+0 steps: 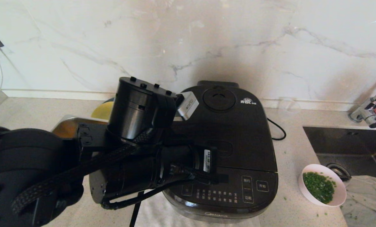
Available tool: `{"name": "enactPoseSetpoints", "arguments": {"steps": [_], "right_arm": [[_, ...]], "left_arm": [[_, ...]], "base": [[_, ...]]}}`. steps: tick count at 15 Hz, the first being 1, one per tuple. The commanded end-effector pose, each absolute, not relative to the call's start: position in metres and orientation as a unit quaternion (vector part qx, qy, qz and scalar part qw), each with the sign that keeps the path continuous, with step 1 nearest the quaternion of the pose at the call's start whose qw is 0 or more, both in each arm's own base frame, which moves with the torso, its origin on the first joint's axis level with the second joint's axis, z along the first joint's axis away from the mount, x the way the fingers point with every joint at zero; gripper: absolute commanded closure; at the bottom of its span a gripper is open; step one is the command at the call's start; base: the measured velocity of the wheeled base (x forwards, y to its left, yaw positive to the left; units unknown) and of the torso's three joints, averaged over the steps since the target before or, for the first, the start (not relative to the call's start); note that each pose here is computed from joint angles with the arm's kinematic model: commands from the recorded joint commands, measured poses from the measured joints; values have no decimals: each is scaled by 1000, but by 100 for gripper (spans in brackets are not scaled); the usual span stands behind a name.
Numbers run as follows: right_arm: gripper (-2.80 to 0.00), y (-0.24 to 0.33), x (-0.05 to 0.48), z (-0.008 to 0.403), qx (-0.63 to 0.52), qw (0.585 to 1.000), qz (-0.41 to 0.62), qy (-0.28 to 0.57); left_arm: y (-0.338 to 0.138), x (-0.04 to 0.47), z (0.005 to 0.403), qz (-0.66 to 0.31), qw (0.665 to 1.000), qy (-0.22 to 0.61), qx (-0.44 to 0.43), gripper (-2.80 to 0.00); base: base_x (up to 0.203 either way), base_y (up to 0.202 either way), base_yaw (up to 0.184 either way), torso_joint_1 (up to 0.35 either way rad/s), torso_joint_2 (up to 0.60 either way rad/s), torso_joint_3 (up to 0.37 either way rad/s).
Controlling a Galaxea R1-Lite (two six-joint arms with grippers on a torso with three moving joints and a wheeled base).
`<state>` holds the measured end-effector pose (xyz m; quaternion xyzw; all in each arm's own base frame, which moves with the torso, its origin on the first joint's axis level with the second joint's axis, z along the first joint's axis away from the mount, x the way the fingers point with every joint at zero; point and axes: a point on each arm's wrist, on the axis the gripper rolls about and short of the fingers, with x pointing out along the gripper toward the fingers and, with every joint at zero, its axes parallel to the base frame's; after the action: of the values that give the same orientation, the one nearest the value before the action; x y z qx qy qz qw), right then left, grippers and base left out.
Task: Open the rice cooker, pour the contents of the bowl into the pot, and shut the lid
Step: Open the rice cooker
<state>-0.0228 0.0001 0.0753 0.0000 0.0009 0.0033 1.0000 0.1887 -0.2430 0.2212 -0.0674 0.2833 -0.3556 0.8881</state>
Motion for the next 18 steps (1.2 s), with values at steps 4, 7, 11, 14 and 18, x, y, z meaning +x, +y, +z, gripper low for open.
{"name": "enactPoseSetpoints", "arguments": {"steps": [4,7,11,14,18], "right_arm": [[0,0,-23,75,0,1000,4,1],[0,0,-23,75,0,1000,4,1],[0,0,-23,75,0,1000,3,1],[0,0,-23,75,0,1000,4,1],[0,0,-23,75,0,1000,4,1]], "left_arm": [[-242,191,222,-350,891,282,-69,0],[-237,200,232,-344,900,251,-92,0],[-238,201,229,-344,899,255,-91,0],[-238,200,227,-345,897,260,-90,0],[-237,198,220,-344,896,270,-84,0]], "base": [[0,0,0,0,0,0],[0,0,0,0,0,0],[0,0,0,0,0,0],[0,0,0,0,0,0],[0,0,0,0,0,0]]}}
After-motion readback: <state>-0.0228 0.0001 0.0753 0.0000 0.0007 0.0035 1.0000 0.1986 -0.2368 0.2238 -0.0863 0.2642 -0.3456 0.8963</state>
